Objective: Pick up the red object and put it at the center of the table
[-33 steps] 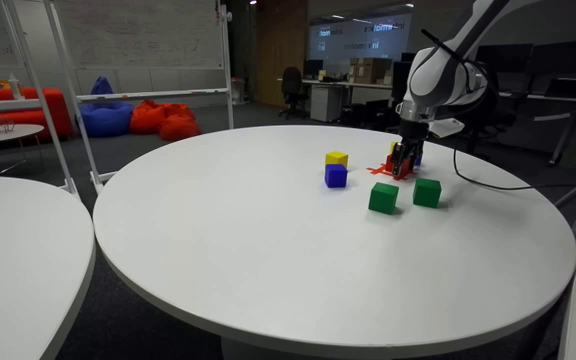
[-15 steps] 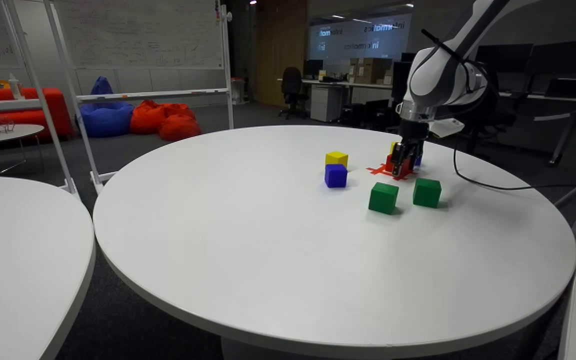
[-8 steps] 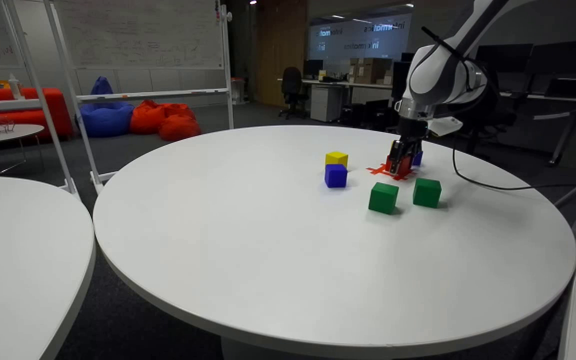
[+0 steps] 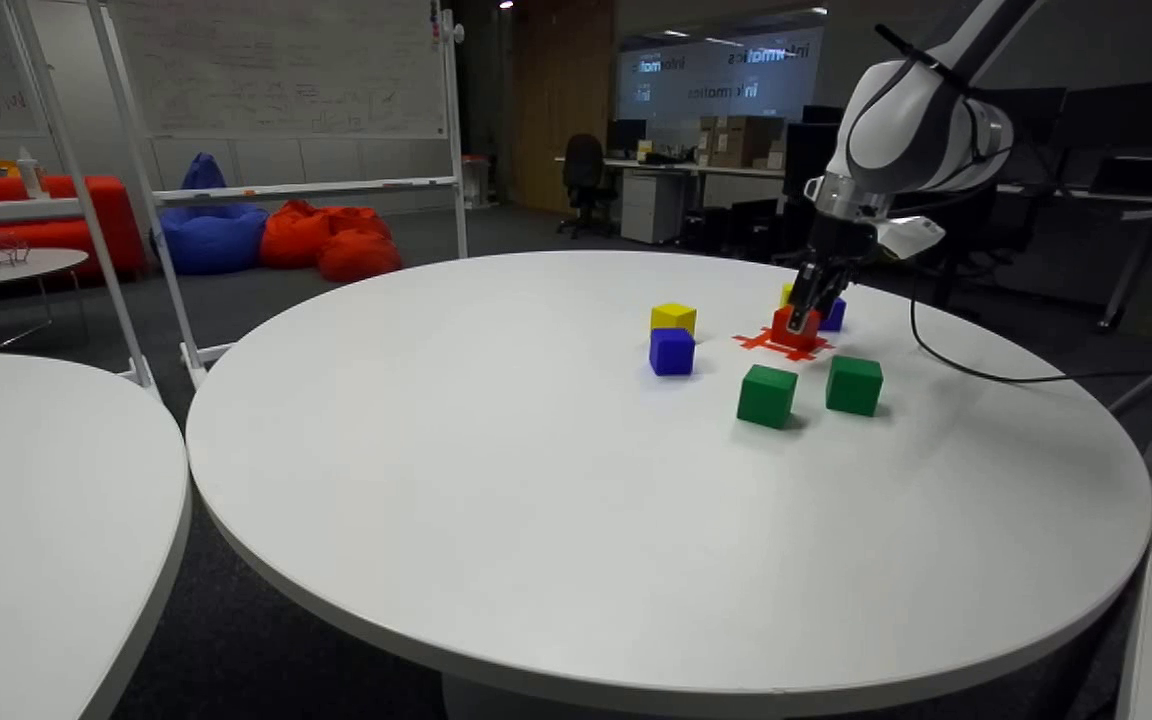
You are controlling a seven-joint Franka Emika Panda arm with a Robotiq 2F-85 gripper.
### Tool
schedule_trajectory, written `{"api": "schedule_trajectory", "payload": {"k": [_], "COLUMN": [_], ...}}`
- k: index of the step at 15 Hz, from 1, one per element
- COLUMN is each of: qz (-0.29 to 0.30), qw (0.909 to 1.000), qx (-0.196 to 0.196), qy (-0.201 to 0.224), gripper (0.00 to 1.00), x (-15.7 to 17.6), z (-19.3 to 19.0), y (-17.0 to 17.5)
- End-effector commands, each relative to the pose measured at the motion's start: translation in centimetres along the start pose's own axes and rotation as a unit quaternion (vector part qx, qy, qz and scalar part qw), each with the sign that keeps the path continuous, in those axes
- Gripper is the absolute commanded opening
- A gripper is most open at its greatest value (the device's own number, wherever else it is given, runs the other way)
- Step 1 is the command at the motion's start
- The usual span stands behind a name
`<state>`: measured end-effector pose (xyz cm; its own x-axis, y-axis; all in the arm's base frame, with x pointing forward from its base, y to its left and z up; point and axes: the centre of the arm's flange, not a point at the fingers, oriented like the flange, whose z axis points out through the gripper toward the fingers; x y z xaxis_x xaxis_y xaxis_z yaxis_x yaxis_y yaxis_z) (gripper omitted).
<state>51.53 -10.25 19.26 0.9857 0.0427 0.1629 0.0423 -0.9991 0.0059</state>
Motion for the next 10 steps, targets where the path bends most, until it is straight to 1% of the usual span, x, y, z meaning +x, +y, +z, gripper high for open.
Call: {"api": "schedule_trajectory", "payload": {"k": [1,4,6,7,10], "qz": [-0.019,-0.026,-0.029,-0.019,-0.022], "qw": [0.9994,0.9981,0.9971,0.9984,0.9980], "qx": [-0.006,-0.016,-0.021,-0.018,-0.021], "qy": [0.027,0.055,0.067,0.050,0.055], "gripper": [1.00,1.00,1.00,1.00,1.00], "x": [-3.3,-4.8,-5.2,-2.9,-3.6], "z": [-3.4,-5.5,-6.1,-4.3,-5.2], "y": [-0.7,-0.9,-0.8,-1.0,-1.1]}}
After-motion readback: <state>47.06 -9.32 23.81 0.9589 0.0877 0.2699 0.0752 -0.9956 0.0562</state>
